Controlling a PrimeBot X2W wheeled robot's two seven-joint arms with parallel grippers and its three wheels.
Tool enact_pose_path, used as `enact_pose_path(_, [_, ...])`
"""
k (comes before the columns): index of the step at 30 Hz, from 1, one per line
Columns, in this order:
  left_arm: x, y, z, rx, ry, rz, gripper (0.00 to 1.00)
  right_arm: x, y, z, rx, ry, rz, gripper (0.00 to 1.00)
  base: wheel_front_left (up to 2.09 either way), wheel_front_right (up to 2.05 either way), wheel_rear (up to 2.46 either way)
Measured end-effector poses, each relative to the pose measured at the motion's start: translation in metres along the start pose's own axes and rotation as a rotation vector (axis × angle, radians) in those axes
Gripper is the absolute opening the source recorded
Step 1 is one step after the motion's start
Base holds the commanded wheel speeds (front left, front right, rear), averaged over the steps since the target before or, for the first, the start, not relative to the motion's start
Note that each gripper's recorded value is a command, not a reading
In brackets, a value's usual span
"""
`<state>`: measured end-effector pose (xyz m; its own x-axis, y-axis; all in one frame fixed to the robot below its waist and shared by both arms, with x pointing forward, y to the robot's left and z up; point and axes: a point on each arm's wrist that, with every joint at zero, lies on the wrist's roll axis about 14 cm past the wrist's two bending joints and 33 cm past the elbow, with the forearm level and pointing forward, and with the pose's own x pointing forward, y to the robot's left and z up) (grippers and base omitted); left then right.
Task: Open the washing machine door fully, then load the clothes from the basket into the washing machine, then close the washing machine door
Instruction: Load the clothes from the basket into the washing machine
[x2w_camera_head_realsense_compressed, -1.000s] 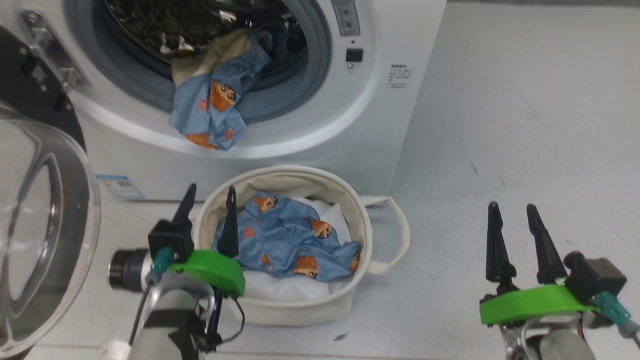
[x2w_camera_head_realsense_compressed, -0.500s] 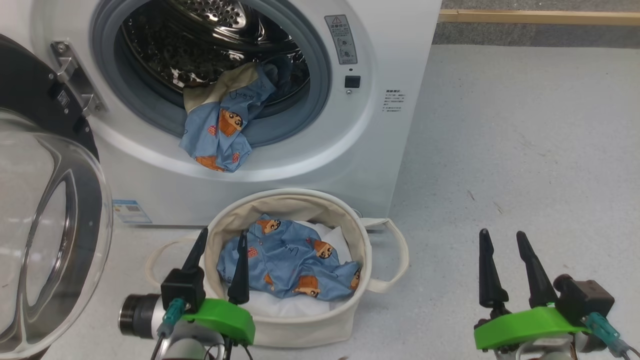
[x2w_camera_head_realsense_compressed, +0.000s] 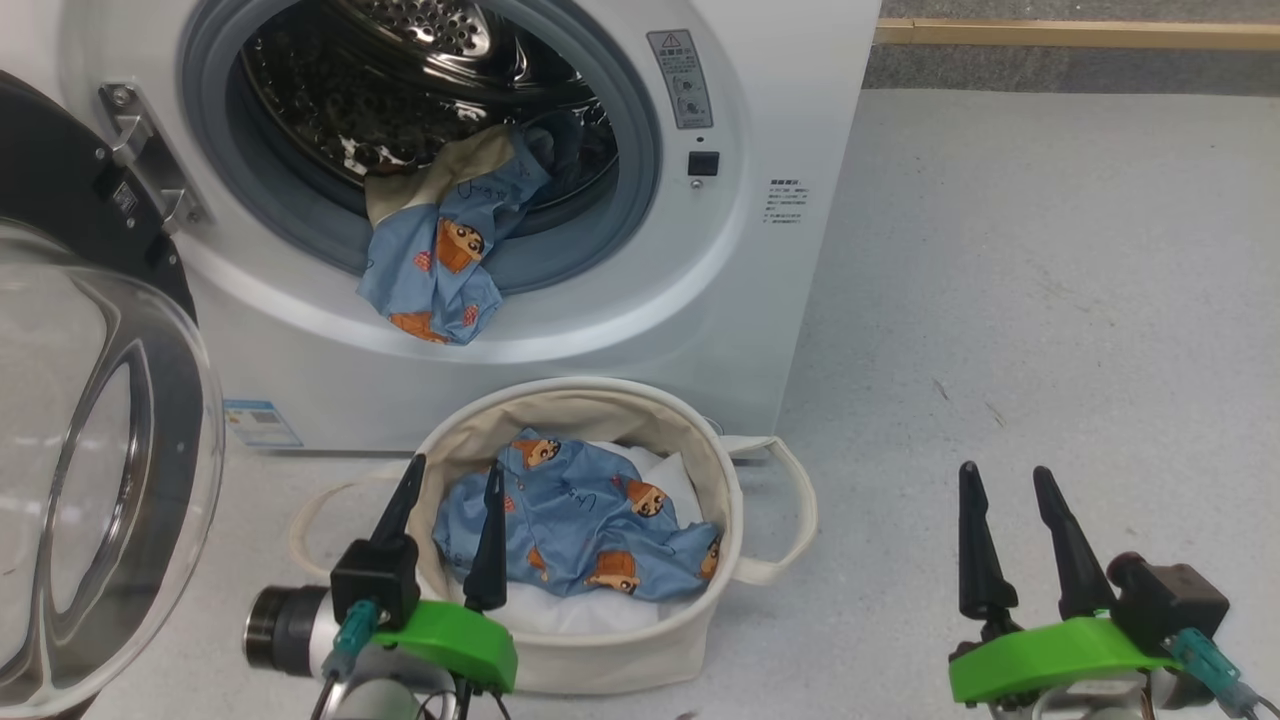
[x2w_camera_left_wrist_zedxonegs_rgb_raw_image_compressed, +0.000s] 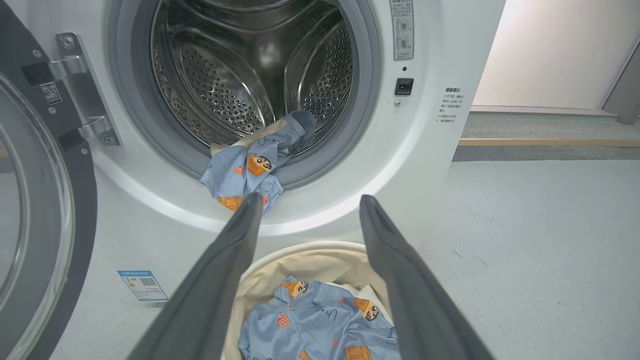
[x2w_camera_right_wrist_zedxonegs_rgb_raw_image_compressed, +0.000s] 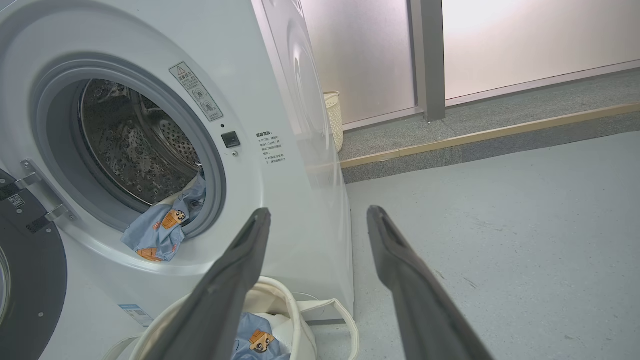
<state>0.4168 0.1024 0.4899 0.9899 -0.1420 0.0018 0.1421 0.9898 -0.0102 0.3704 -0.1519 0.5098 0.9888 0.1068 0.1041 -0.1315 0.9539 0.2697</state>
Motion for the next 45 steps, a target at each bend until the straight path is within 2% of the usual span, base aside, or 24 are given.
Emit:
enact_pose_path(13, [0.004,0.002,-0.017,-0.001,0.044,0.013,1.0,0.005,-0.003,-0.012,0.005,0.033,-0.008,1.0,0.0,0.0,0.0])
enact_pose_path(21, [0.031,0.008,-0.042,0.014,0.118,0.027,1.0,0.022,-0.008,-0.023,0.007,0.056,-0.012,1.0,0.0,0.0,0.0])
enact_pose_path(33, [0.13,0.021,-0.063,0.08,0.184,0.027,1.0,0.059,-0.023,-0.052,0.005,0.102,-0.027,1.0,0.0,0.0,0.0])
enact_pose_path(40, [0.203,0.033,-0.075,0.12,0.214,0.079,1.0,0.081,-0.035,-0.081,0.015,0.15,-0.041,1.0,0.0,0.0,0.0])
enact_pose_path(45, [0.231,0.04,-0.095,0.174,0.279,0.095,1.0,0.087,-0.048,-0.094,0.025,0.17,-0.069,1.0,0.0,0.0,0.0])
